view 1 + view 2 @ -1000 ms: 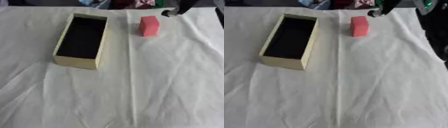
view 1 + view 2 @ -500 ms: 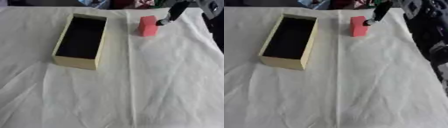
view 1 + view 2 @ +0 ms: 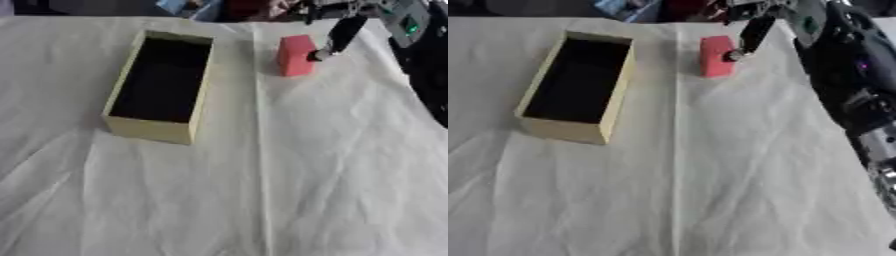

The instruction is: Pick up objects on the table and place them in the box.

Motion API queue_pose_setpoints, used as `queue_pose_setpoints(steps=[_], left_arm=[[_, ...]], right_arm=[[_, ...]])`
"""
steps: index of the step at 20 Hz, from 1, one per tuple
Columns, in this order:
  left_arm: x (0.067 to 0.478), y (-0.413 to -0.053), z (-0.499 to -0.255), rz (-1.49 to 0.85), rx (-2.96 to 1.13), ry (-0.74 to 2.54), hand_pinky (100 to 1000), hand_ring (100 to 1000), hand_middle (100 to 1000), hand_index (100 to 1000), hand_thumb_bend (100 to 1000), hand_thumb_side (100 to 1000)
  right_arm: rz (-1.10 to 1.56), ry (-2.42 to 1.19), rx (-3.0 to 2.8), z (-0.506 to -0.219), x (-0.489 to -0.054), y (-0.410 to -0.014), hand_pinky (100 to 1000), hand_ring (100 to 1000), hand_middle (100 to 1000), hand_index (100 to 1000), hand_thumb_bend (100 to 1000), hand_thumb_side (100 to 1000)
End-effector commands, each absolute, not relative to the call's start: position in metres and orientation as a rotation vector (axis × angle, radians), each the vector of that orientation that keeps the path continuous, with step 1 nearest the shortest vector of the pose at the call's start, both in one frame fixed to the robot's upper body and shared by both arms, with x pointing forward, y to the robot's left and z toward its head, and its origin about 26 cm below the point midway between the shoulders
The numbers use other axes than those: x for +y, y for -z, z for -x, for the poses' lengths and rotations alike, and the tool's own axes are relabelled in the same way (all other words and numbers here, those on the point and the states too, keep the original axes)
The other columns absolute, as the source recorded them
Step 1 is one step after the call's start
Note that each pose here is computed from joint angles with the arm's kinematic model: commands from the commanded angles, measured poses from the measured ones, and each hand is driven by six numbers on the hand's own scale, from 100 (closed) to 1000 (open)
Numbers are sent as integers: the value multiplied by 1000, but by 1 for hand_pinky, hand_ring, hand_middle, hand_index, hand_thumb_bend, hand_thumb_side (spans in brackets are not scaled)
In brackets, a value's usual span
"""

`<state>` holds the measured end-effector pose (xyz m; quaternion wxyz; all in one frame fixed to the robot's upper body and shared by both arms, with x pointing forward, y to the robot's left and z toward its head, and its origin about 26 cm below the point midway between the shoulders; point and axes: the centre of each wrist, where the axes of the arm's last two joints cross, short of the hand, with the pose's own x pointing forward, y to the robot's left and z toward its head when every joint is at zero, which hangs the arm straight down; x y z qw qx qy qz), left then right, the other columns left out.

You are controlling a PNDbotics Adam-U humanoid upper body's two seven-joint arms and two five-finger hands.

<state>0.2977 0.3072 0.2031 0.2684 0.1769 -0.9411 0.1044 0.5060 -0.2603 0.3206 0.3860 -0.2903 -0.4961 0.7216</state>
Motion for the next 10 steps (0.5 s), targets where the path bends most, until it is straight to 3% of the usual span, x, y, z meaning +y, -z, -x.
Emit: queue_pose_setpoints(steps=[1, 4, 10], left_arm=[[305, -213, -296, -468, -2577, -266, 573, 545, 530, 683, 100, 112], [305, -213, -296, -465, -2577, -267, 573, 544, 530, 682, 100, 112], [304, -213, -296, -459, -2580, -266, 572, 544, 529, 682, 100, 113]], right_arm=[[701, -2030, -1172, -505, -262, -335, 870, 861, 984, 1000, 405, 128], [712, -2016, -1140, -506, -264, -333, 869, 863, 988, 1000, 421, 170], [724, -1986, -1115, -506, -264, -331, 868, 878, 993, 1000, 440, 161]])
